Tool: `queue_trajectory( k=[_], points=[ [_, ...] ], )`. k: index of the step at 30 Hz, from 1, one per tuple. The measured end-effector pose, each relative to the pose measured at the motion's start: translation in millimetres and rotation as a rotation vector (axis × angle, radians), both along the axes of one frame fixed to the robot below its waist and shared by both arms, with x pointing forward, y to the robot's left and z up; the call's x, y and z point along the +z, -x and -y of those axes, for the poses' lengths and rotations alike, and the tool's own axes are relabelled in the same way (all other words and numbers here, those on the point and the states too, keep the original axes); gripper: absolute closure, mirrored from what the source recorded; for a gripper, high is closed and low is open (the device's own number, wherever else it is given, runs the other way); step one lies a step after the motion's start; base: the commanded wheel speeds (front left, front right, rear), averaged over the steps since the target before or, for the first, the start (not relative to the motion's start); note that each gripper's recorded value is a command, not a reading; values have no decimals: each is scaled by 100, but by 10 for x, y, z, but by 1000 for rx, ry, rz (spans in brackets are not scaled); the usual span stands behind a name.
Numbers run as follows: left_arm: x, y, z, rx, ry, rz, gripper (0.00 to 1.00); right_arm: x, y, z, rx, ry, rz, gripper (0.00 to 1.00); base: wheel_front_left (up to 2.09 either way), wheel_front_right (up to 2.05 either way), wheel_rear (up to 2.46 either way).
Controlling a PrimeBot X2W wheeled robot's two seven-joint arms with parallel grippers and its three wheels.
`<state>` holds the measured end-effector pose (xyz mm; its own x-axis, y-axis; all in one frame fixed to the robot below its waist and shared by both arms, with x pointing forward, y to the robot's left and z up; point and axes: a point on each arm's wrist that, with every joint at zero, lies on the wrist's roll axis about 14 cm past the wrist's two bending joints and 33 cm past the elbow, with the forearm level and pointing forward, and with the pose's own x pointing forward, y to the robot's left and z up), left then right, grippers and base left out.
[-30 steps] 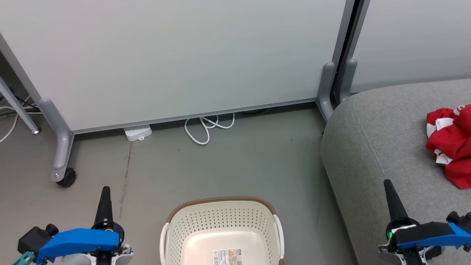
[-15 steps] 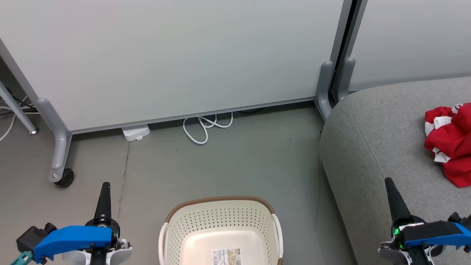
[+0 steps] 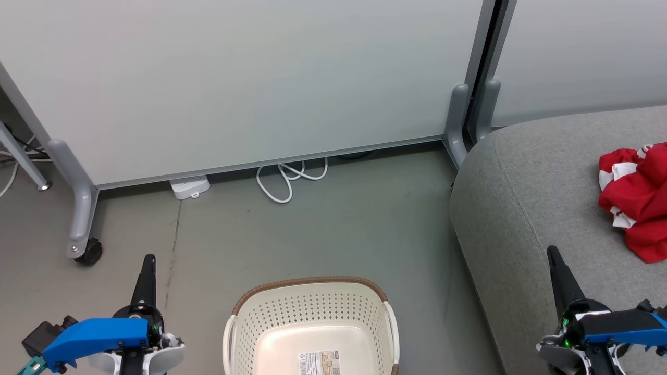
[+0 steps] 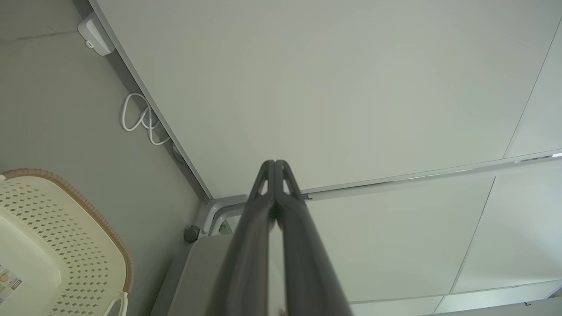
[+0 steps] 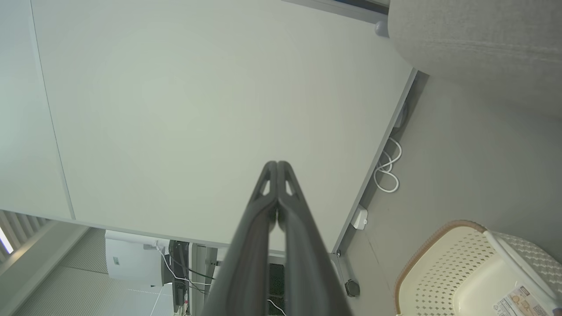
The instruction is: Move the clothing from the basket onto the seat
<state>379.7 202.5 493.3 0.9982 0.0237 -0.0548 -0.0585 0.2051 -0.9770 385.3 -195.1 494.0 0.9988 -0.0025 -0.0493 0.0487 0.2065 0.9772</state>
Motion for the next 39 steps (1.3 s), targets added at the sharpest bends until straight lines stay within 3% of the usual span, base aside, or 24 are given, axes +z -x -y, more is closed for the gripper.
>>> queue_trajectory(
  k=[29, 39],
  points=[
    [95, -78, 25, -15, 212, 41, 100, 90, -16, 48, -5, -210, 36, 100, 0, 0, 0],
    [97, -78, 25, -15, 212, 41, 100, 92, -16, 49, -4, -212, 37, 100, 0, 0, 0]
  ],
)
